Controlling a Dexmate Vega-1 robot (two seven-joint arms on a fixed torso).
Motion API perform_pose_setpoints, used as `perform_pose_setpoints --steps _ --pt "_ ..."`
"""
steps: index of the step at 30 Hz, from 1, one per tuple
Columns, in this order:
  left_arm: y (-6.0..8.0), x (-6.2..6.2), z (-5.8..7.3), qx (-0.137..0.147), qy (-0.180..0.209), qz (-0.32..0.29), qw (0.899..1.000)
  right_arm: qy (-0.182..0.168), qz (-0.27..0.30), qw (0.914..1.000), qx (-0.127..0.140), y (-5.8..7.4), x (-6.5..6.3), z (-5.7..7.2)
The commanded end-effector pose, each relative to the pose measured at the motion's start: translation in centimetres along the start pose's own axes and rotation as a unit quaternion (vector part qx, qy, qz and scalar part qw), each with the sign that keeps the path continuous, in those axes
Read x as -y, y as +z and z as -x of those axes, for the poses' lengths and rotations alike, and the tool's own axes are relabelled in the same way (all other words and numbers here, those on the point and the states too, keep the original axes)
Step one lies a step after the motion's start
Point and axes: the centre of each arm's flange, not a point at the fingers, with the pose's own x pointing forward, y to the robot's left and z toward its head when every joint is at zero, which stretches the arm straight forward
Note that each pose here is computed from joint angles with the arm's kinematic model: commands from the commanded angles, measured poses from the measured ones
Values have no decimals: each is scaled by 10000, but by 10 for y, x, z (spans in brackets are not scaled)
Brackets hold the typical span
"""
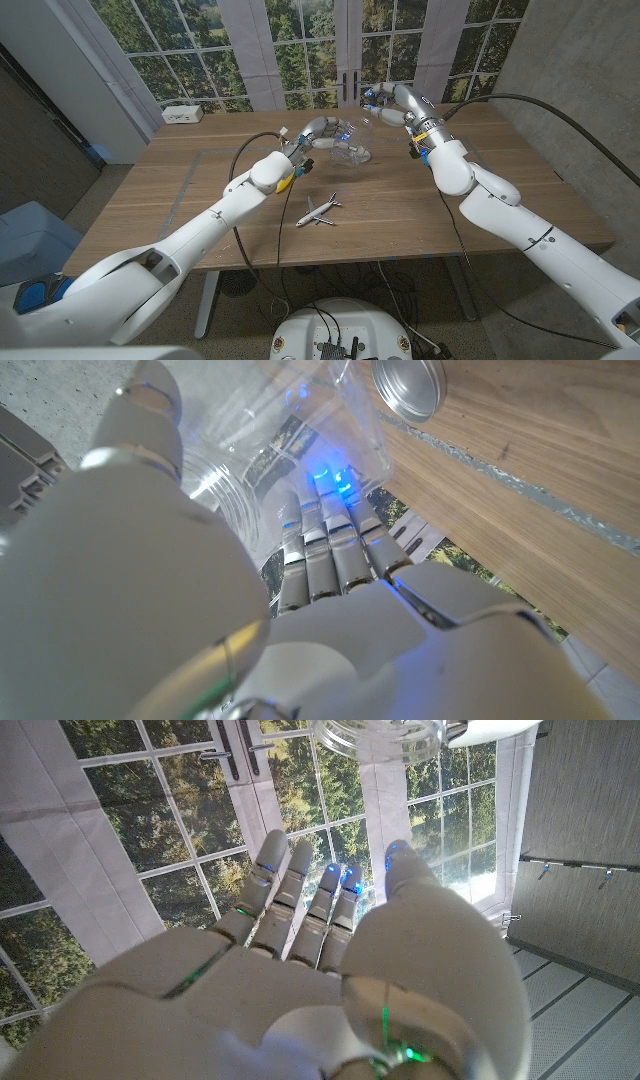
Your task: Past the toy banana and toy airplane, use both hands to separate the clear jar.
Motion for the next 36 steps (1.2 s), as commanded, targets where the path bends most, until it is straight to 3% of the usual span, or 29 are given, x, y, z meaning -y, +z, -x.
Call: perform_pose_setpoints --steps 1,12,24,36 --pt "-6 -1 18 -119 389 -167 9990 10 -544 9984 -164 -8 9 6" --pt "-18 -4 34 -316 865 -162 9956 531 -1483 9865 -442 -18 10 6" --pt "-35 -2 43 -450 1207 -258 9913 587 -1873 9793 -496 -21 11 7" --pt "-54 0 44 -692 1416 -333 9869 650 -1961 9771 -508 -23 11 5"
